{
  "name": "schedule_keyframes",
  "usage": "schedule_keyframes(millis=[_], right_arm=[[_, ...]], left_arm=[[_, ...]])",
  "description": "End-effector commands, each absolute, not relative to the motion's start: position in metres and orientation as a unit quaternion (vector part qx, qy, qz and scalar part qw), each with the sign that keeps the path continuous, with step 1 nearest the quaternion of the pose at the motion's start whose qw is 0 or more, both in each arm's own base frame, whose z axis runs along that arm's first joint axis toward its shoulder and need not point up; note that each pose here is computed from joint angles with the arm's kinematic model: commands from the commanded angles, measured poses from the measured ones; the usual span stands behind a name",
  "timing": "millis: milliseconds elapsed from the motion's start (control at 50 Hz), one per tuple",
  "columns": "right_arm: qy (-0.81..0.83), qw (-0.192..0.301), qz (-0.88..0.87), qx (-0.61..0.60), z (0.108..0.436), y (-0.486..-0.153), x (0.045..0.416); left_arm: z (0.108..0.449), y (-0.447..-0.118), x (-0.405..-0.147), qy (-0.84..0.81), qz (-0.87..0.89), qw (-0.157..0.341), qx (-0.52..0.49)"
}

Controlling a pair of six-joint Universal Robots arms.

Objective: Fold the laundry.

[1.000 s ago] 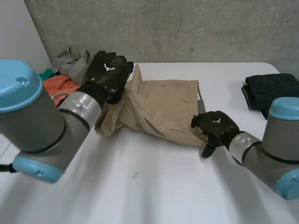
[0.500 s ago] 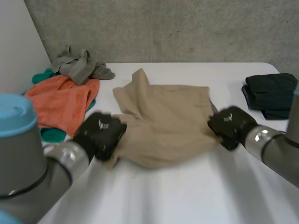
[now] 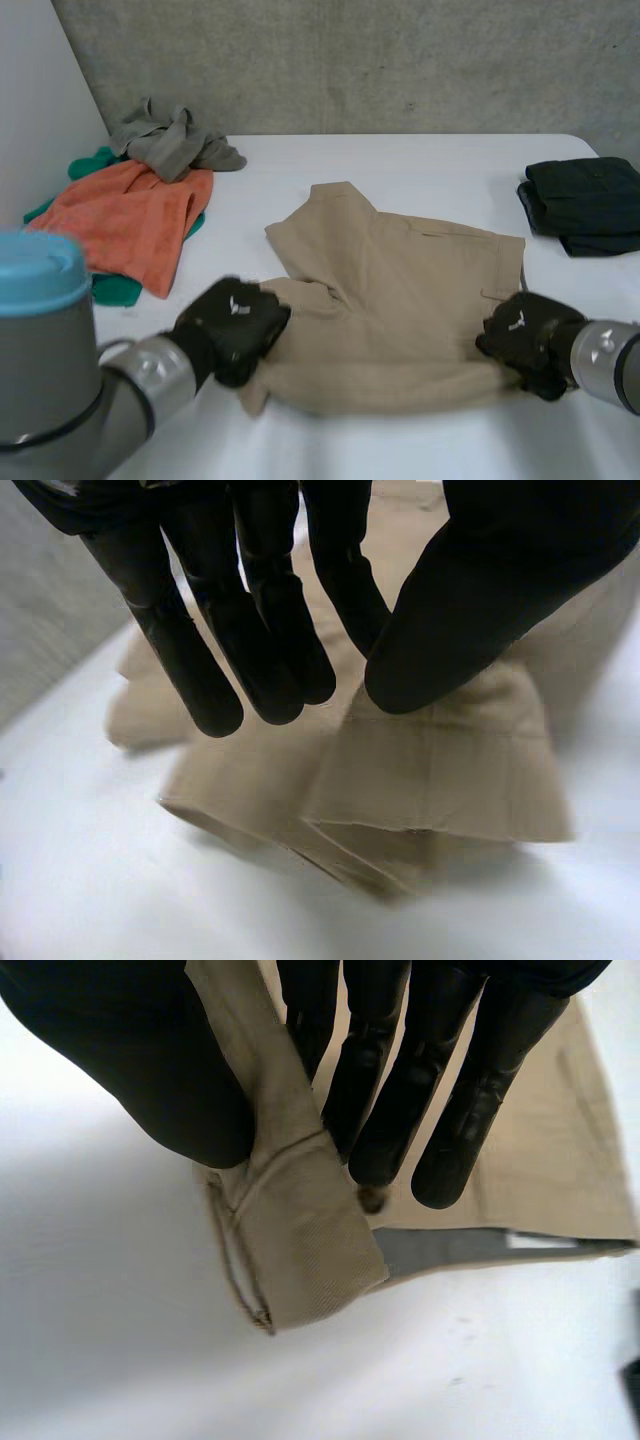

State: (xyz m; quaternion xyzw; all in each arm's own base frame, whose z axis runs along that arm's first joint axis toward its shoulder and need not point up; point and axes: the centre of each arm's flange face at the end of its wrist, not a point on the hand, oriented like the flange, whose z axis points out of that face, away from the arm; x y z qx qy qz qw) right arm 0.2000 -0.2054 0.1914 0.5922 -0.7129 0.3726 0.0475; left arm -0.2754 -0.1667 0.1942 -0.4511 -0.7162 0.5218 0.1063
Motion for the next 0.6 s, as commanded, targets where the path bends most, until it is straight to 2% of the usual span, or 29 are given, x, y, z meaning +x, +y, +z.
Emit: schedule_keyframes(millis=[20,120,220,260,280,320,360,380,420,440,460,540,600], right_arm=[[-0.715,0.061,0.434,0.545,0.192,-0.254,0.212],[-0.725,0.052,0.419,0.544,0.179,-0.259,0.213],[-0.720,0.053,0.426,0.546,0.175,-0.267,0.215],[-0.709,0.062,0.447,0.541,0.178,-0.280,0.218],[-0.694,0.078,0.482,0.528,0.186,-0.301,0.222],[-0.675,0.098,0.520,0.514,0.196,-0.323,0.226],[-0.631,0.131,0.591,0.485,0.223,-0.352,0.236],[-0.614,0.140,0.617,0.472,0.235,-0.360,0.240],[-0.569,0.155,0.676,0.442,0.264,-0.373,0.251],[-0.522,0.164,0.730,0.410,0.291,-0.382,0.260],[-0.497,0.168,0.755,0.393,0.305,-0.386,0.263],[-0.388,0.188,0.848,0.307,0.364,-0.393,0.265],[-0.342,0.197,0.880,0.264,0.392,-0.387,0.263]], left_arm=[[0.196,-0.233,-0.311,-0.654,0.606,0.084,-0.445],[0.178,-0.240,-0.317,-0.664,0.578,0.074,-0.469],[0.180,-0.243,-0.318,-0.663,0.571,0.068,-0.478],[0.188,-0.252,-0.323,-0.649,0.594,0.065,-0.472],[0.193,-0.259,-0.327,-0.639,0.609,0.063,-0.466],[0.208,-0.286,-0.342,-0.598,0.663,0.054,-0.448],[0.227,-0.305,-0.352,-0.559,0.708,0.044,-0.429],[0.254,-0.324,-0.360,-0.513,0.757,0.024,-0.405],[0.285,-0.339,-0.363,-0.464,0.802,0.000,-0.376],[0.301,-0.345,-0.364,-0.440,0.823,-0.012,-0.360],[0.335,-0.355,-0.361,-0.392,0.860,-0.032,-0.324],[0.399,-0.361,-0.351,-0.291,0.922,-0.050,-0.250],[0.420,-0.358,-0.347,-0.260,0.939,-0.046,-0.222]])
